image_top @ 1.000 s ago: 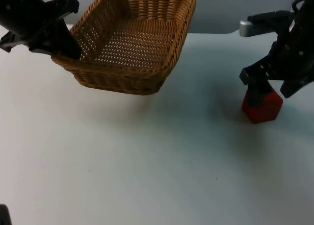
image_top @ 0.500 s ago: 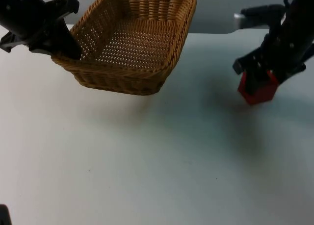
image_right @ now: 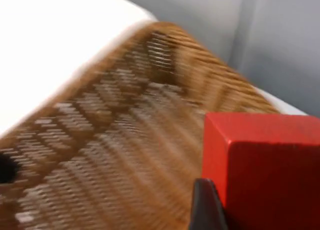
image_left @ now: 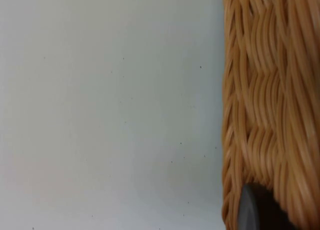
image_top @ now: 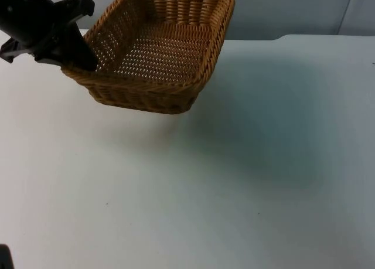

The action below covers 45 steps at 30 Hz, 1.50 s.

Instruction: Pick up the basket with the left hand and place the cube into the basket with the right hand.

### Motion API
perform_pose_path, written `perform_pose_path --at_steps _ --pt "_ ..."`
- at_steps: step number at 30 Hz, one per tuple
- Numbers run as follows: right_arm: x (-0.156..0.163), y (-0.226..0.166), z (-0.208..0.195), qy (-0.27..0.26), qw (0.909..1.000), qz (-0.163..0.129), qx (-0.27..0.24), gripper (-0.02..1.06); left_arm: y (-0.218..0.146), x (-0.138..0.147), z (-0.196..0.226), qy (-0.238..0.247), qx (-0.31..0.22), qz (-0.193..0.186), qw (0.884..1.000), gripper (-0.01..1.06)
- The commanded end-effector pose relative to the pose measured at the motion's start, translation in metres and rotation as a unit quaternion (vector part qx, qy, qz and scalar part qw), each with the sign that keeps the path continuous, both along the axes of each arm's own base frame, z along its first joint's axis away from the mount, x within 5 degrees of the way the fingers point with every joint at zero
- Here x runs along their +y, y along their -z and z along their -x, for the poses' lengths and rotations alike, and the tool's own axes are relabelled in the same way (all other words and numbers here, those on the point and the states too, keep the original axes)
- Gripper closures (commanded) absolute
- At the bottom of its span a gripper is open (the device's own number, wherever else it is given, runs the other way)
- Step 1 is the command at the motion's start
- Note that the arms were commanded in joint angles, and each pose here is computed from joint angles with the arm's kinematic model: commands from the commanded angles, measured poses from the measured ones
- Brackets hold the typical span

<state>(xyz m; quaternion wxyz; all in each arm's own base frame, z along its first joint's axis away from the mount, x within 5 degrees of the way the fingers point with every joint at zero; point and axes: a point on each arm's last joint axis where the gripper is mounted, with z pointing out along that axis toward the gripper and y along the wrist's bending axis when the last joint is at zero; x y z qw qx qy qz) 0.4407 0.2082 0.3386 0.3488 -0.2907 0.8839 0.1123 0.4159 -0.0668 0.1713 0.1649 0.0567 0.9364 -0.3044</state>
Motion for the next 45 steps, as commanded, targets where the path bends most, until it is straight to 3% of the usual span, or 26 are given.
perform_pose_path --at_steps 1,8,12,13,16,20,24,26,30,35,37,39,40,42,45 --pt "0.032 0.001 0.015 -0.058 0.9982 -0.015 0.005 0.68 -0.010 -0.002 0.000 -0.011 -0.011 0.018 1.000 1.05" --pt "0.079 0.036 0.026 -0.098 0.9948 -0.002 0.027 0.68 -0.010 -0.001 -0.001 -0.012 -0.012 0.018 1.000 1.05" --pt "0.084 0.057 0.021 -0.068 0.9958 0.004 0.060 0.51 -0.010 -0.001 -0.001 -0.012 -0.012 0.018 1.000 1.05" --pt "0.084 0.057 0.021 -0.068 0.9958 0.004 0.060 0.51 -0.010 -0.001 -0.001 -0.012 -0.012 0.018 1.000 1.05" --pt "0.076 0.061 0.016 -0.035 0.9972 0.044 0.048 0.48 -0.010 -0.001 -0.001 -0.013 -0.013 0.017 1.000 1.05" --pt "0.069 0.061 0.011 -0.009 0.9974 0.062 0.037 0.48 -0.010 -0.003 0.002 -0.002 -0.002 0.023 1.000 1.05" --pt "0.060 0.061 0.006 0.020 0.9972 0.049 0.052 0.46 -0.010 -0.003 0.003 0.004 0.003 0.027 1.000 1.05" --pt "0.051 0.061 0.002 0.040 0.9963 0.047 0.060 0.38 -0.010 -0.004 0.004 0.010 0.009 0.029 0.999 1.05" --pt "0.017 0.043 -0.010 0.094 0.9917 0.051 0.071 0.34 -0.010 -0.005 0.007 0.022 0.019 0.034 0.999 1.05" --pt "-0.030 -0.002 -0.023 0.154 0.9868 0.016 0.047 0.35 -0.011 -0.006 0.009 0.046 0.012 0.033 0.998 0.98" --pt "-0.062 -0.039 -0.024 0.188 0.9813 -0.040 0.012 0.37 -0.011 -0.007 0.010 0.053 0.014 0.035 0.998 0.80" --pt "-0.084 -0.064 -0.021 0.203 0.9763 -0.073 -0.013 0.38 -0.011 -0.007 0.010 0.054 0.015 0.034 0.998 0.60" --pt "-0.084 -0.064 -0.021 0.203 0.9763 -0.073 -0.013 0.38 -0.011 -0.007 0.010 0.054 0.015 0.034 0.998 0.60" --pt "-0.097 -0.083 -0.015 0.212 0.9725 -0.091 -0.035 0.38 -0.010 -0.007 0.010 0.054 0.016 0.034 0.998 0.49" --pt "-0.102 -0.097 -0.007 0.214 0.9707 -0.097 -0.050 0.38 -0.010 -0.007 0.010 0.054 0.017 0.035 0.998 0.47"
